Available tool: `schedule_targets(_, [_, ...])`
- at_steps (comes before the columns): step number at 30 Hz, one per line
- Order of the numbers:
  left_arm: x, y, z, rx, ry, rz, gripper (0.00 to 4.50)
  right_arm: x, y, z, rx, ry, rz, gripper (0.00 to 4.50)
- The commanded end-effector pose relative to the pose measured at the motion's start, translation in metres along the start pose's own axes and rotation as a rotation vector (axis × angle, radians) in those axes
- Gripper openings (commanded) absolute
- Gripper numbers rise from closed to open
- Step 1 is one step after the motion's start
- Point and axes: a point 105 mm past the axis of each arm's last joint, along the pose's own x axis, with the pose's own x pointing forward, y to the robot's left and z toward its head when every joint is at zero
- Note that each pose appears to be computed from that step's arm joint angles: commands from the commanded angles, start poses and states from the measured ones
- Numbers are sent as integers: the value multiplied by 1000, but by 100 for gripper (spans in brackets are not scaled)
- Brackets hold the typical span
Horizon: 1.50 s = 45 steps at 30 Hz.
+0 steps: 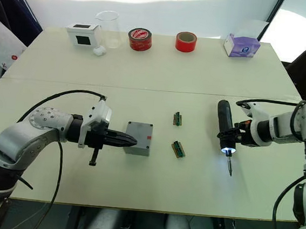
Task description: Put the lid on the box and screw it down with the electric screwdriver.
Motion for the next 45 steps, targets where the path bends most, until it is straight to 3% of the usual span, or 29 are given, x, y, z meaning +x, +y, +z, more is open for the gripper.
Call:
schedule_targets(1, [-2,-3,6,23,-12,14,0,-7,-1,8,-1,-29,-5,185])
schedule_targets(3, [-6,0,7,7,-17,43,0,-4,-2,8,-15,-31,-24,285])
schedule_targets(5, [-9,3,7,-4,-22,66,0,-3,-3,9,-30,-36,-37,334])
schedule_targets(7, [-12,6,6,-13,-20,86,0,-2,-2,10,-51,-39,-42,412])
schedule_targets(9, [-15,8,6,-16,-17,100,0,-3,-2,9,-64,-43,-44,448])
schedule_targets(16, [-26,17,3,-28,-2,152,0,-17,3,25,-232,-173,-61,448])
schedule_targets(21, [-40,18,1,-48,12,184,0,-44,32,35,-384,-268,9,448])
schedule_targets(23, [-45,16,-2,-65,21,193,0,-42,42,29,-435,-254,36,448])
schedule_targets(26, [-50,19,-12,-104,39,262,0,-30,32,17,-477,-249,2,448])
schedule_targets(30, [-52,7,-17,-133,58,263,0,-34,33,9,-545,-277,6,448])
schedule_targets(34, [-58,-30,-29,-286,38,296,0,-76,95,-46,-623,-395,458,448])
schedule_targets(40, [-51,-69,-47,-427,67,239,0,-60,106,-113,-538,-228,625,448])
schedule_targets(45, [-52,-75,-55,-466,82,247,0,-50,104,-132,-520,-158,621,448])
